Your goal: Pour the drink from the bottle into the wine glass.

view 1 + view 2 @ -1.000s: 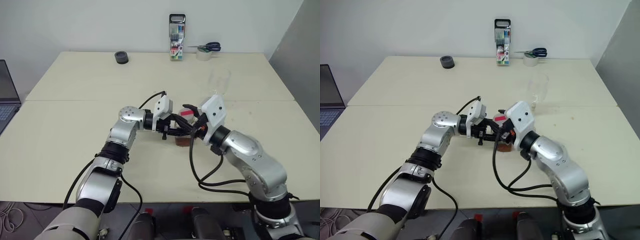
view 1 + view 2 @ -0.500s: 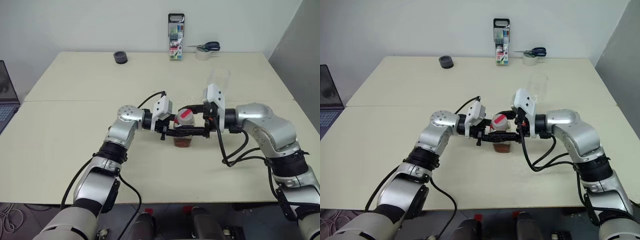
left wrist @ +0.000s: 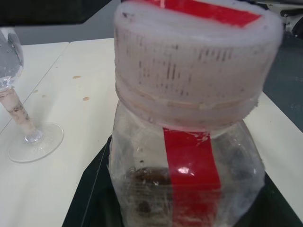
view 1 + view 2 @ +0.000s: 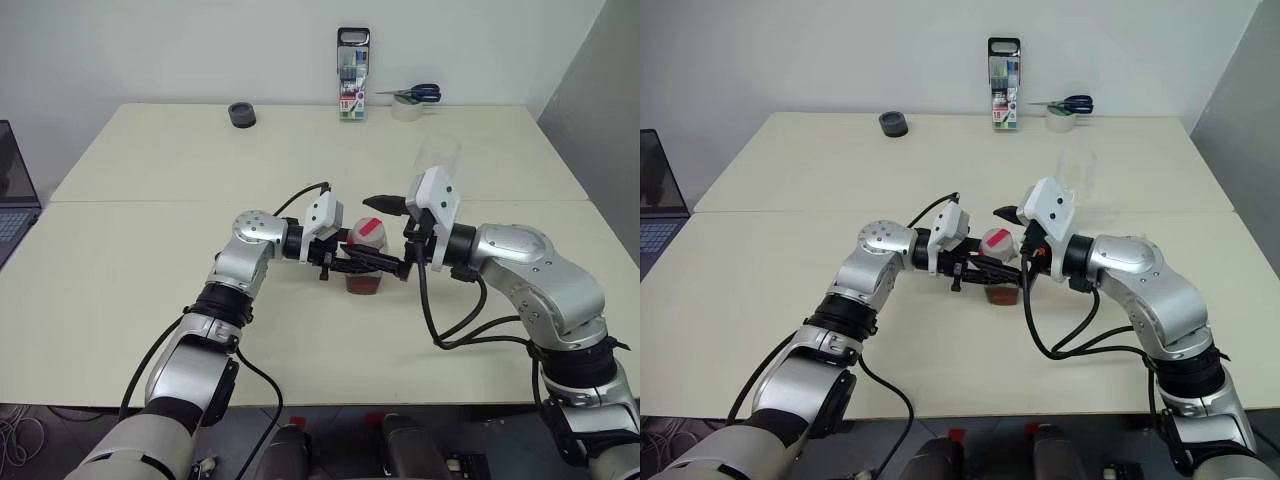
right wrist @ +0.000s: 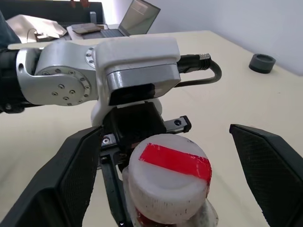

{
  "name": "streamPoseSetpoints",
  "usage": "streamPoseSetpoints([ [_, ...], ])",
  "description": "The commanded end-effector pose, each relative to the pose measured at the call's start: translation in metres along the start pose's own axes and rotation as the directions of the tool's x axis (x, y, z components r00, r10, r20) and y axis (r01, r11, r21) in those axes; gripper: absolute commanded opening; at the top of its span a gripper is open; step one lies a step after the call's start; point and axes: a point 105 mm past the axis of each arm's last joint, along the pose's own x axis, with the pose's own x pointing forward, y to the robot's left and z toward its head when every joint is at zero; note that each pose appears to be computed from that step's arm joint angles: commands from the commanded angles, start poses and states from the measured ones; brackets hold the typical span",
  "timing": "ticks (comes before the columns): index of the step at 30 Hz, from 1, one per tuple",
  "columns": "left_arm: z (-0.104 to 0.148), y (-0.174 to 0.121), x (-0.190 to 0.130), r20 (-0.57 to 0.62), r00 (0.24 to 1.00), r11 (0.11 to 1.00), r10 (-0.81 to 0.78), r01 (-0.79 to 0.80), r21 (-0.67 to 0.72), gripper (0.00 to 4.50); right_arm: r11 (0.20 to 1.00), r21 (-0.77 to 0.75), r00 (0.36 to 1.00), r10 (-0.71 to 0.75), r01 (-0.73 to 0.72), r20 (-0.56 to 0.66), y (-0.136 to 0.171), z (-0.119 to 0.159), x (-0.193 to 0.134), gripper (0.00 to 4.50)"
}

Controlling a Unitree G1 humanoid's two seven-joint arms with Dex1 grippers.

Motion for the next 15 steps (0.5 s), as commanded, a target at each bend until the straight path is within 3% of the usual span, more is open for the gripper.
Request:
streamPoseSetpoints([
  [1, 0.013, 0.003, 0.002, 0.023, 1.0, 0.999, -0.008, 0.007, 0.046, 1.83, 0.997, -0.037, 0.996, -0.069, 0.071, 0.05, -0.009, 0.011, -0.004, 4.5],
  [15, 0.011, 0.003, 0.001, 0.022, 1.0, 0.999, -0.005, 0.004, 0.039, 1.83, 0.982, 0.019, 0.982, -0.189, 0.189, 0.024, -0.017, 0.002, -0.033, 4.5],
])
